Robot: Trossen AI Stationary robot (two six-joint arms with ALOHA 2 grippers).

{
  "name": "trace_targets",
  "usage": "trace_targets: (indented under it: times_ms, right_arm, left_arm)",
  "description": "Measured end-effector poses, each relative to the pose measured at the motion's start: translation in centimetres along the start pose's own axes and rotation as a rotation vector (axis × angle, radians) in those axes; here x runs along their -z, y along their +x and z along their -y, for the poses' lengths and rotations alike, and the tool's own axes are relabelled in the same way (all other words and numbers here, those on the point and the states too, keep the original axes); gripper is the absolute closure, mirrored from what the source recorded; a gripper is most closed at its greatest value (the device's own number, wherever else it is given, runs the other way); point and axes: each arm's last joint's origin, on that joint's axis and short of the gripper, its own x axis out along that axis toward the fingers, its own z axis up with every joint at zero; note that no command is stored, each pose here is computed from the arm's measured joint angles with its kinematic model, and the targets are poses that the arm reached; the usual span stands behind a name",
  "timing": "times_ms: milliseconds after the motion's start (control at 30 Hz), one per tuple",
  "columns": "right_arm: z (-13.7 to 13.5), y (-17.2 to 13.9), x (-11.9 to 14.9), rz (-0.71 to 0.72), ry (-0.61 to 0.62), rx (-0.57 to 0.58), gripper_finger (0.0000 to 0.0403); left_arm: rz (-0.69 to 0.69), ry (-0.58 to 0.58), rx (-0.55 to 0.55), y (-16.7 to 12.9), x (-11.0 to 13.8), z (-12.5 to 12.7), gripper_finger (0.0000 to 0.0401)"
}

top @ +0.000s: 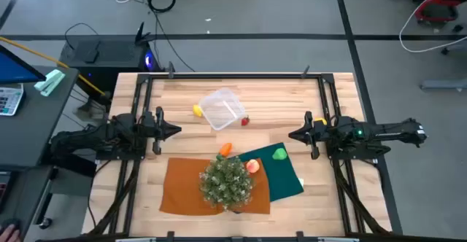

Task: Pick and placing Produce into tupperware

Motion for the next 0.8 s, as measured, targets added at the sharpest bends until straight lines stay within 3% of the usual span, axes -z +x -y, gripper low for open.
trace_targets:
  times_ms: [400,800]
  right_arm:
    - [0.0,0.0,-0.01,0.0,0.0,0.0,0.0403]
    - [0.0,0.0,0.0,0.0,0.0,0.0,0.0403]
  left_arm:
    - [0.0,0.0,0.0,0.0,0.01,0.0,0.0361]
    - [0.0,0.0,0.0,0.0,0.0,0.0,0.0373]
